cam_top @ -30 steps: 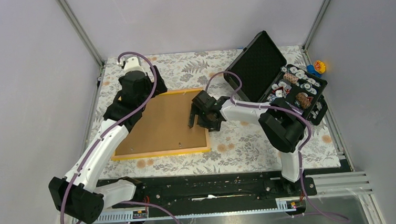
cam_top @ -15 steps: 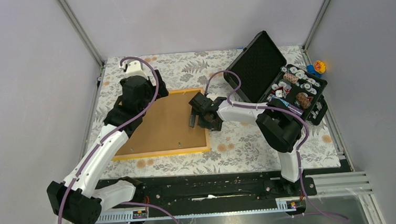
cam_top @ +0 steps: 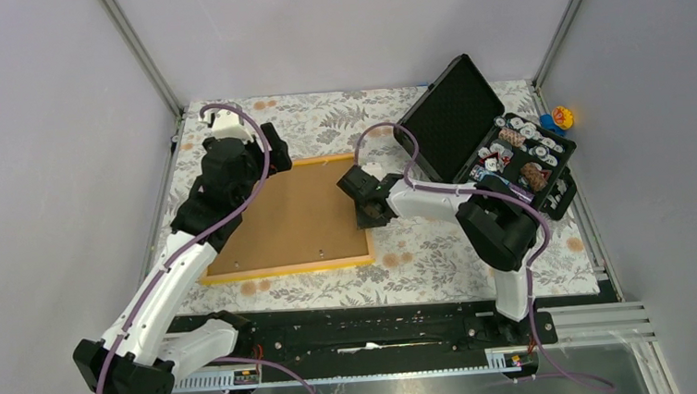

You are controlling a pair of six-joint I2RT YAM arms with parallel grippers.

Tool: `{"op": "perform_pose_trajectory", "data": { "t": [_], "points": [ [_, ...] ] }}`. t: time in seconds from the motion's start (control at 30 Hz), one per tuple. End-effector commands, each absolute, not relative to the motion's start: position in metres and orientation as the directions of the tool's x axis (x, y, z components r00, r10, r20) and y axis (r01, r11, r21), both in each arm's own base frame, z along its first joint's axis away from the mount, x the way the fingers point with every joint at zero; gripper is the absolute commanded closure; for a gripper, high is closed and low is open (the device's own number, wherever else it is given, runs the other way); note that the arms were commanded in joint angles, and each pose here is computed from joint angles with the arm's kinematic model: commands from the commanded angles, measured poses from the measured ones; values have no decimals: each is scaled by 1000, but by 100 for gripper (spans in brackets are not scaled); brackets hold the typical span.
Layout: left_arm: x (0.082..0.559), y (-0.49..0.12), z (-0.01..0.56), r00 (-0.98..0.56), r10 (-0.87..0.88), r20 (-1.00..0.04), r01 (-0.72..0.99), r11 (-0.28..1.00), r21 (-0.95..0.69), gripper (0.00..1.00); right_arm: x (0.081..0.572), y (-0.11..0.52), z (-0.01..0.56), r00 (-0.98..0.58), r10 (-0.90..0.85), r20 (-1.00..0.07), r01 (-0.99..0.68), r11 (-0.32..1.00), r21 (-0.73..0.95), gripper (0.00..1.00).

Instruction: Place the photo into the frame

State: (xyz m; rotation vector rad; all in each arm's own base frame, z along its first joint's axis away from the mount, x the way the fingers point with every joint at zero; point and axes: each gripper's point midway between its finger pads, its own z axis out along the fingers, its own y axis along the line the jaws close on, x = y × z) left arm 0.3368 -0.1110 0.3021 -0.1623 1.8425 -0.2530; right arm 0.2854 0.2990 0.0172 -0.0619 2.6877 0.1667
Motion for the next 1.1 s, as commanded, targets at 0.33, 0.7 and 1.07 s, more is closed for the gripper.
{"op": "perform_pose_trajectory", "data": {
  "t": [0.33, 0.7, 1.07],
  "points": [
    [332, -116, 321, -233, -276, -932, 74, 951, -300, 1, 399, 265, 12, -712, -524, -467, -554, 828, -85, 98],
    [328, -115, 327, -217, -284, -934, 82, 948, -307, 1, 449, 263, 99, -764, -387, -517, -325, 922, -210, 27],
    [326, -118, 332, -219, -289, -932, 104, 943, -317, 1, 303, 305, 75, -904, -173, -391, -265, 945, 195, 14]
  ]
}}
